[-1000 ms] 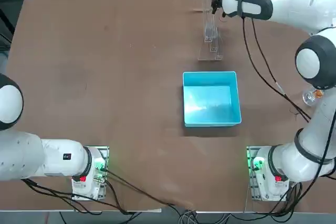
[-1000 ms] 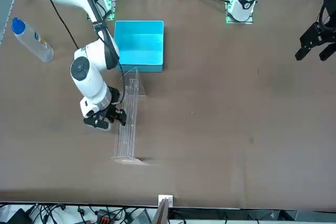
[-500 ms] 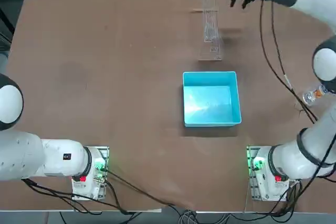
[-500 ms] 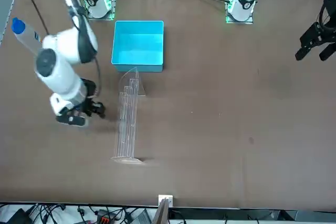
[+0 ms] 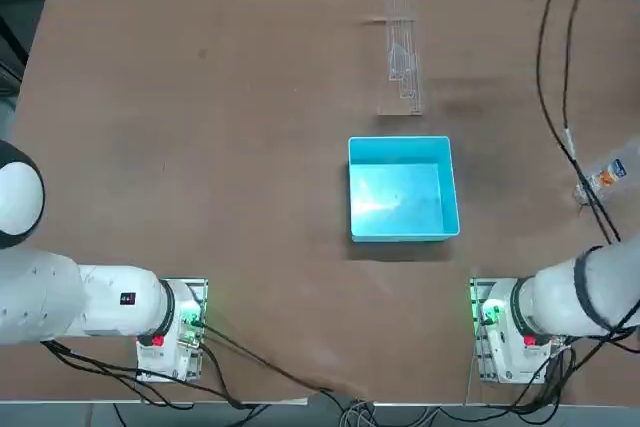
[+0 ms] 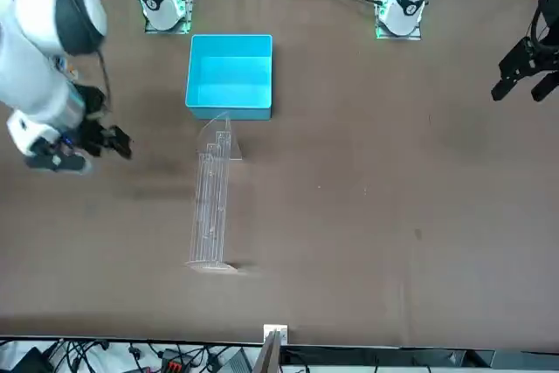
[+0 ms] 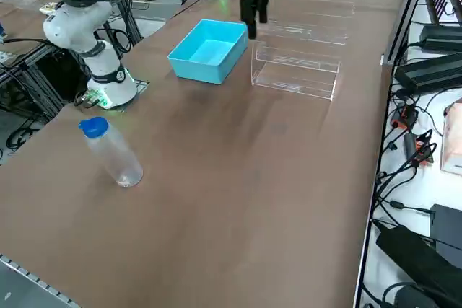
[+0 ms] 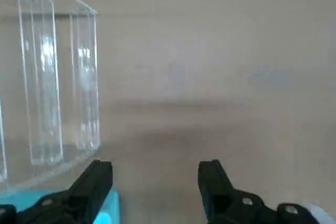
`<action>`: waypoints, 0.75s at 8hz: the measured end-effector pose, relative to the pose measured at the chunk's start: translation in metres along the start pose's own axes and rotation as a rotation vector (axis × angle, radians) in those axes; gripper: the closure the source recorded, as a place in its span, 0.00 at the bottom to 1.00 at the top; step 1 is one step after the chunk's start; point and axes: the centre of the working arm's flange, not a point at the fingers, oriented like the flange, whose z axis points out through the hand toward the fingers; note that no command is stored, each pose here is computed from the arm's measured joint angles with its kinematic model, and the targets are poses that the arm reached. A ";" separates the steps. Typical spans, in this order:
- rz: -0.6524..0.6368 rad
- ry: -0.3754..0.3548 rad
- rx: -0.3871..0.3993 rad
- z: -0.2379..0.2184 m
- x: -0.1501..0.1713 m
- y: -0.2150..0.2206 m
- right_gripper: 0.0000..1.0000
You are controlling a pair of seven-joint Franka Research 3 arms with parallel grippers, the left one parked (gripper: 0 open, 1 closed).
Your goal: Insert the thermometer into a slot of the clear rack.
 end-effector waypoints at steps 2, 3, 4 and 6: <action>-0.029 -0.017 -0.007 -0.041 -0.025 0.028 0.00; -0.021 -0.036 -0.009 -0.059 -0.034 0.036 0.00; -0.010 -0.052 -0.010 -0.075 -0.040 0.043 0.00; 0.001 -0.061 -0.010 -0.088 -0.048 0.054 0.00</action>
